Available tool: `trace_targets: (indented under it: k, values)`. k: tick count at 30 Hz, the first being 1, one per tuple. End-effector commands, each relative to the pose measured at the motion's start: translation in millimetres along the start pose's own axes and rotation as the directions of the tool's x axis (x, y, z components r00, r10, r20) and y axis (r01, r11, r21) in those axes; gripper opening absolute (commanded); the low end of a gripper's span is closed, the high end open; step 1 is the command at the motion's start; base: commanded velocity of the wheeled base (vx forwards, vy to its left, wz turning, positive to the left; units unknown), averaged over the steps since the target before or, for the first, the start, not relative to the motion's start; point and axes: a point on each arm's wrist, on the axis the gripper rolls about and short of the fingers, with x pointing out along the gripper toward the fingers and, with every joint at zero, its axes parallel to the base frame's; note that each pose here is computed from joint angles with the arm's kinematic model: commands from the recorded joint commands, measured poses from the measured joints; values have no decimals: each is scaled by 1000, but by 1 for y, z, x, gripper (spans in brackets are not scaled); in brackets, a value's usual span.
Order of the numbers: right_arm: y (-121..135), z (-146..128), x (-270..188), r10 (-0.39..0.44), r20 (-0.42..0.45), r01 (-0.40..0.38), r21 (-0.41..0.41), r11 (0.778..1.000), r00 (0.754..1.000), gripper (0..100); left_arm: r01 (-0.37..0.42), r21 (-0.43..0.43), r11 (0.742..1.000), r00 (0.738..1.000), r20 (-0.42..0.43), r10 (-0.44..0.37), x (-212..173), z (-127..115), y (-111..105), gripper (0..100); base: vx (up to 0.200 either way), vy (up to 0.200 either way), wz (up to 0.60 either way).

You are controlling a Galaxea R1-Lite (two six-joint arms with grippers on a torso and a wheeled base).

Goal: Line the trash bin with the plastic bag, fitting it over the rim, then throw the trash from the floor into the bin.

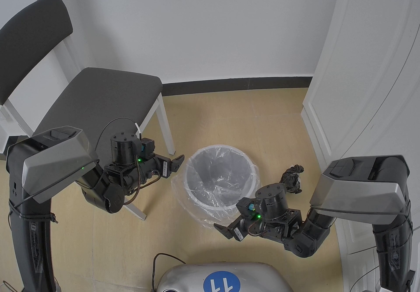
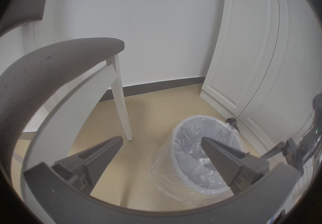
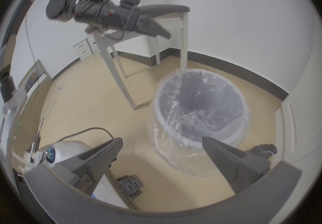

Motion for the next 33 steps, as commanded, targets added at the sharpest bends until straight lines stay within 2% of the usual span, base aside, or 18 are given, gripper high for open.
trace_targets:
  k: [1,3,5,8,10,13,15,16,20,24,33]
  values:
    - [-23,-7,-14,-78,-9,78,74,994,997,100,5,-1,1000,1000,-23,-5,4,-9,-2,100,0,0,0]
    - [-33,-9,-15,-120,-21,121,97,988,993,100,5,-1,1000,1000,-26,-5,4,-10,-2,100,0,0,0]
    - [-52,-12,-17,-182,-34,185,146,972,983,100,5,-2,1000,1000,-31,-5,5,-12,-2,100,0,0,0]
    - [-58,-14,-18,-197,-39,201,163,966,980,100,5,-2,1000,999,-32,-5,5,-12,-2,100,0,0,0]
    - [-87,-21,-16,-261,-60,268,205,941,963,100,6,-3,1000,999,-43,-6,8,-15,-2,100,0,0,0]
    - [-106,-38,-6,-290,-125,312,218,925,949,100,4,-3,1000,999,-46,-5,10,-18,-2,100,0,0,0]
    - [-112,-42,-3,-296,-145,322,217,921,944,100,4,-3,1000,999,-46,-5,10,-18,-2,100,0,0,0]
    - [-124,-47,2,-309,-180,342,203,918,934,100,4,-3,1000,999,-43,-4,10,-16,-2,100,0,0,0]
    - [-145,-49,16,-324,-216,362,165,917,921,100,3,-3,1000,999,-45,-3,10,-17,-2,100,0,0,0]
    - [-154,-46,38,-324,-212,360,161,919,922,100,3,-3,1000,999,-48,-3,10,-18,-2,100,0,0,0]
    - [-177,-29,82,-290,-267,335,140,932,919,100,0,-4,1000,999,-46,0,11,-19,-1,100,0,0,0]
